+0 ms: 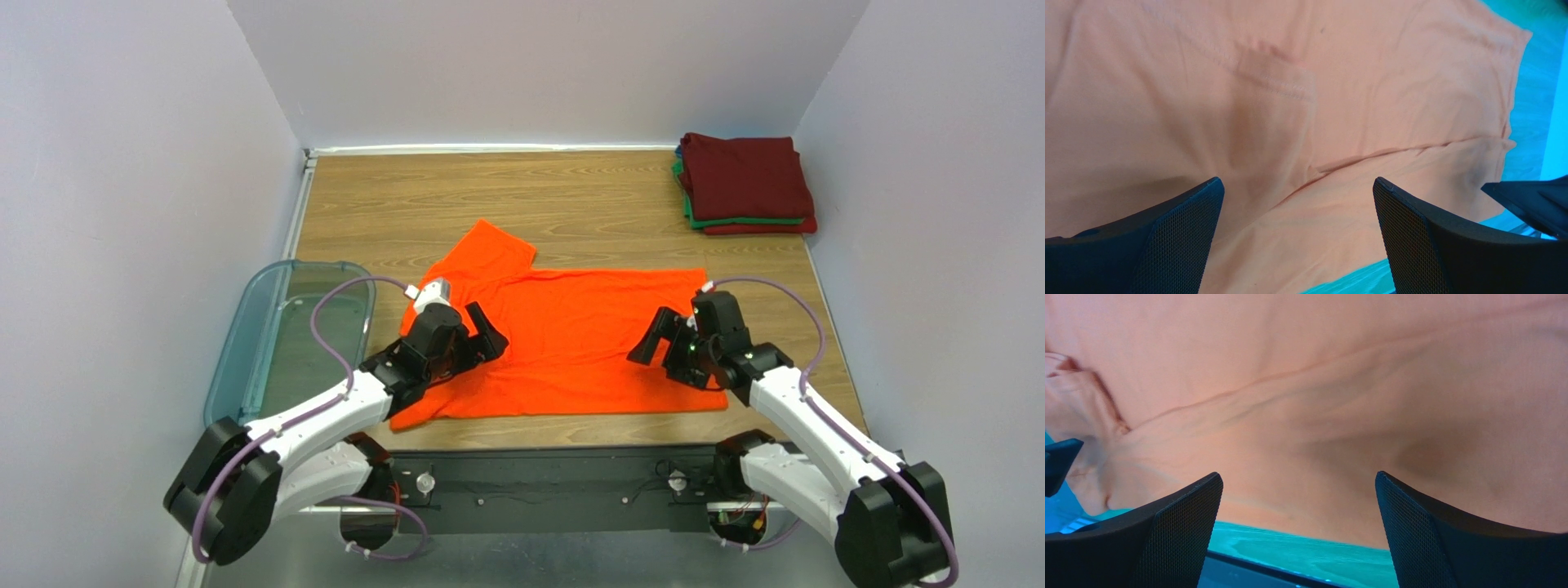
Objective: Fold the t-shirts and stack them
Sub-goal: Fold the tshirt
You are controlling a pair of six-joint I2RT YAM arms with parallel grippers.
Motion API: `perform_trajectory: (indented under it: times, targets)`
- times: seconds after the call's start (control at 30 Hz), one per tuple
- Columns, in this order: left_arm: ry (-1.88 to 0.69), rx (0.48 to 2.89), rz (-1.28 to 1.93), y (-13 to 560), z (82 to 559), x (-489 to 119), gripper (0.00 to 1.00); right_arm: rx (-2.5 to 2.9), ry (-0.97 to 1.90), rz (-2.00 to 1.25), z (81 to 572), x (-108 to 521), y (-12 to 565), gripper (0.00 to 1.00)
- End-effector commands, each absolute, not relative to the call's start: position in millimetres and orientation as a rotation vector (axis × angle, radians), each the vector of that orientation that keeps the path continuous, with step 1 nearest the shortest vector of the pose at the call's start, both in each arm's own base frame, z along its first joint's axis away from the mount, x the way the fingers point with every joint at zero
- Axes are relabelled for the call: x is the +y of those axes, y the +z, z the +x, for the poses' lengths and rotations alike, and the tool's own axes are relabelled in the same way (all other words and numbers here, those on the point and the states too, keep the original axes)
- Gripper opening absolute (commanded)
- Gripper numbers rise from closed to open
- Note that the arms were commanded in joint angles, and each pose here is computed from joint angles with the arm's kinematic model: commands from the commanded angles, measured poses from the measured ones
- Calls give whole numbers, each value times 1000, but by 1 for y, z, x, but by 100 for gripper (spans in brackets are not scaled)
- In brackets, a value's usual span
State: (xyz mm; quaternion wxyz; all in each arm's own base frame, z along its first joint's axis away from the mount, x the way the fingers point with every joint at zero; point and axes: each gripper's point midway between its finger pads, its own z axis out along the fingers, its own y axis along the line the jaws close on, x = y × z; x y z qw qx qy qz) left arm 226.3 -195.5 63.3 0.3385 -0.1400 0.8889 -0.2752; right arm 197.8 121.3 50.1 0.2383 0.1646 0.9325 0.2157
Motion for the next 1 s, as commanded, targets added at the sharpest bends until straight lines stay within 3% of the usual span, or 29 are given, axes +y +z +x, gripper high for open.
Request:
perform_trajectory:
  times: [0.0, 0.2, 0.37, 0.77, 0.97]
  targets:
    - [-651, 2212, -379, 104, 247, -189, 98, 2499, 608, 334, 215, 128, 85, 100]
    - [-401, 2067, -398, 166, 301, -169, 98, 2369, 410, 421, 268, 108, 124, 100]
    - [-317, 2066, -395, 182, 361, -157, 98, 2322, 253, 486, 300, 90, 135, 100]
    - [-130, 2225, -294, 147, 515, -166, 98, 2319, 86, 501, 313, 56, 128, 100]
    - [-65, 2288, -226, 121, 548, -169, 98, 2342, 54, 517, 312, 47, 118, 100]
